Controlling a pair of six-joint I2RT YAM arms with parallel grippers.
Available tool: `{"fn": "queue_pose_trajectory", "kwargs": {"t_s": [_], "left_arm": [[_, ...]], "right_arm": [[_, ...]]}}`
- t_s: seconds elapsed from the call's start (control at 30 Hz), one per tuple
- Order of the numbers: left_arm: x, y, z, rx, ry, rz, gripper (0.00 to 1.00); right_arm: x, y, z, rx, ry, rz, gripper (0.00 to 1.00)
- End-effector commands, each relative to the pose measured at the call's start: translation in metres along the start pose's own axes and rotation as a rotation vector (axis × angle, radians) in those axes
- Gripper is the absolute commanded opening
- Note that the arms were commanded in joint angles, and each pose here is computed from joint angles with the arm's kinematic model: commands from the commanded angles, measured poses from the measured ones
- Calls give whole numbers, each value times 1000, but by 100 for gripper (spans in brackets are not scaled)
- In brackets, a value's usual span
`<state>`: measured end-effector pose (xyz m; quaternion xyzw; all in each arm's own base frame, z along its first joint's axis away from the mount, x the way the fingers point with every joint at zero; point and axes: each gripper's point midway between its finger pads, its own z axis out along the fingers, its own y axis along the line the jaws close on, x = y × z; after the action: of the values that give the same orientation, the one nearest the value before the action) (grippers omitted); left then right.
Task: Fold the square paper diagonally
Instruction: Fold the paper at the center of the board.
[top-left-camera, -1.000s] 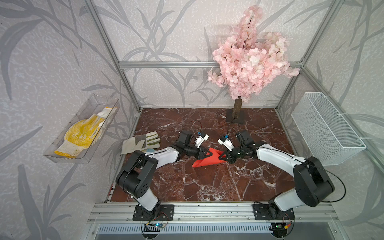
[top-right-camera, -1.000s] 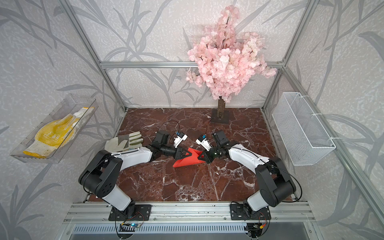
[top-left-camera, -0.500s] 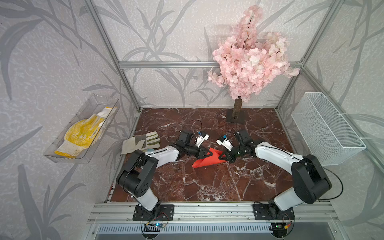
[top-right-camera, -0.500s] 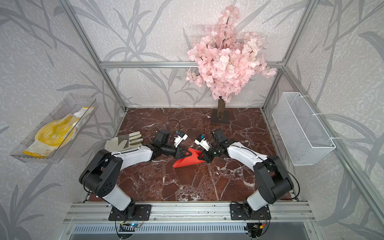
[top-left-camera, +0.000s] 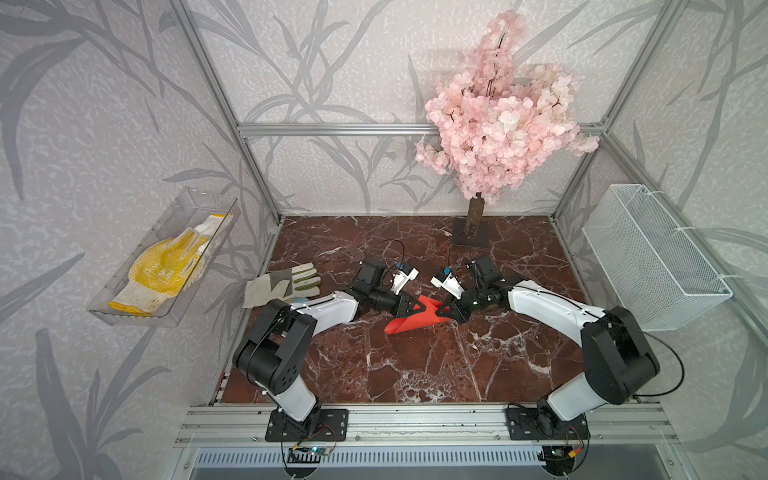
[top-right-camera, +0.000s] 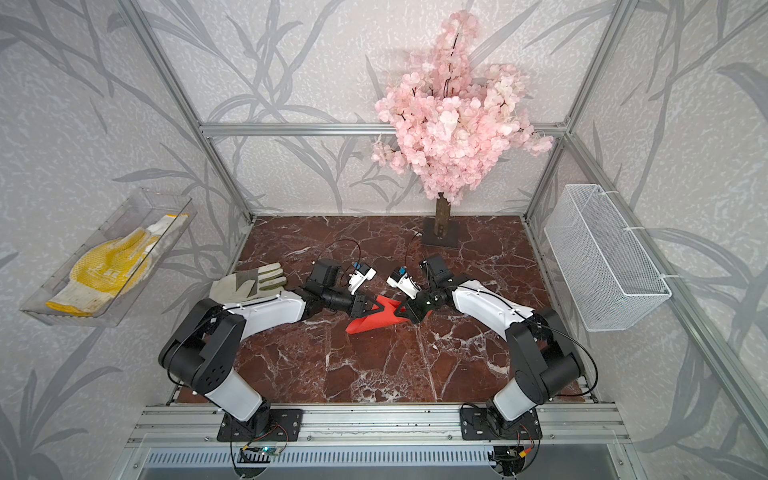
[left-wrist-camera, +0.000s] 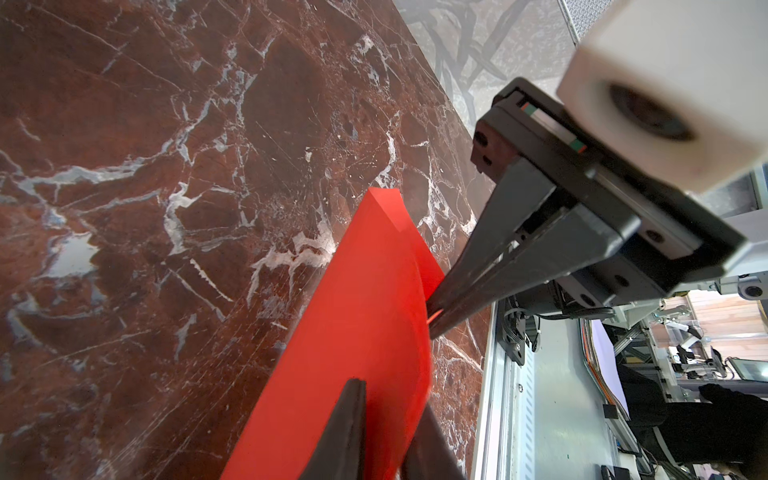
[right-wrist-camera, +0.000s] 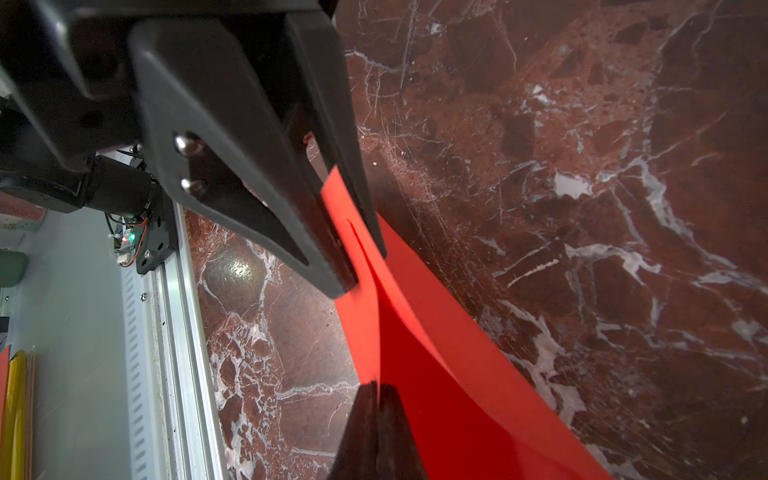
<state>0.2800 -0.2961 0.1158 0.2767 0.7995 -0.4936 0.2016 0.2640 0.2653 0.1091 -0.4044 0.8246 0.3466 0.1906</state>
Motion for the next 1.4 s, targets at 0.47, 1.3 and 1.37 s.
{"fn": "queue_pose_trajectory", "kwargs": {"t_s": [0.47,1.3,1.37], "left_arm": [[-2,-5,4,27,16,24,19],[1,-4,3,19,25,26,19],[1,-3,3,18,25,24,19]], "right_arm": [[-10,1,1,2,31,-38,4],[-12,-1,0,10,40,-47,4],[-13,0,0,8,38,-49,4]]}}
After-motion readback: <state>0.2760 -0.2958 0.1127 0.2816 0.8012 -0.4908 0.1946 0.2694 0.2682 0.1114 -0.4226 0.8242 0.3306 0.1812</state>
